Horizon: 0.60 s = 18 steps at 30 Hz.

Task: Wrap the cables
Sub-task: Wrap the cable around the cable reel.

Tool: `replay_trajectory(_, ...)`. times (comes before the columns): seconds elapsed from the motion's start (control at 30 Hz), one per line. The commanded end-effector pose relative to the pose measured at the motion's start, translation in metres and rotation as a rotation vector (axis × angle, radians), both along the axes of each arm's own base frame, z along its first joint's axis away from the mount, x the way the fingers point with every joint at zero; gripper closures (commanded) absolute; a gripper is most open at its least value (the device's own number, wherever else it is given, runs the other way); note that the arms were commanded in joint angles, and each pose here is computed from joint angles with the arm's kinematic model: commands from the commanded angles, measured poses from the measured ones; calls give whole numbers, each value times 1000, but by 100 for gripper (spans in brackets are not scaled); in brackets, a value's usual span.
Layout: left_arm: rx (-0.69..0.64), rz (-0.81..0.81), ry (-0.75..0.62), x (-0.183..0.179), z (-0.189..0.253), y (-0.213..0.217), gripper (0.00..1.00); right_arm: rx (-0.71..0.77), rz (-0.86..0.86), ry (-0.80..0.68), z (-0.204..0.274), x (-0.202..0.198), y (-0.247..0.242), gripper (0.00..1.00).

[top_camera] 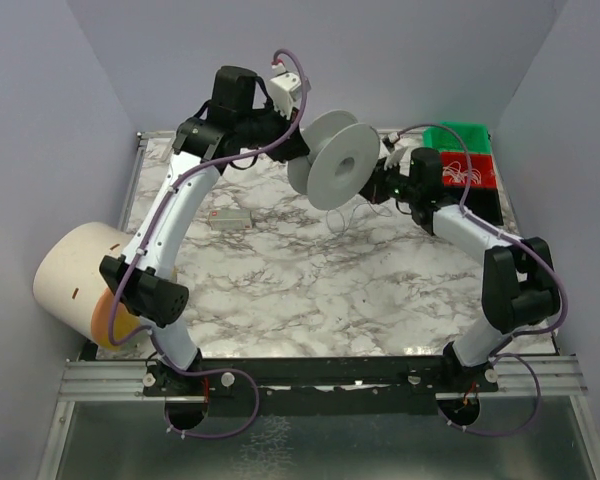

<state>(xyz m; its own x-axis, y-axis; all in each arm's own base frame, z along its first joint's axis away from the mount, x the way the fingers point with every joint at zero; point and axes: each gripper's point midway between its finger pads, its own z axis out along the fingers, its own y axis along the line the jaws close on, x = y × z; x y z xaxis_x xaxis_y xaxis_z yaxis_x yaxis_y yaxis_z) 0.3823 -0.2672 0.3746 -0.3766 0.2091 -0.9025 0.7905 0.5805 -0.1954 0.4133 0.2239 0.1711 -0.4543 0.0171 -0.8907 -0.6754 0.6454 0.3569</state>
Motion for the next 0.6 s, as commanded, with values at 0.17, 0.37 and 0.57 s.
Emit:
replay_trajectory(0.17,36,-234,-120,-67,16,-8,100,-133,-651,-93,40,78,-101,100)
replay_trajectory(0.37,132,-298,-126,-86,-3,-14,100,-95,-756,-136,71,91,-134,99)
replay_trajectory(0.57,225,-297,-130,-88,-18,-13,100,-60,-680,-157,93,95,-144,99)
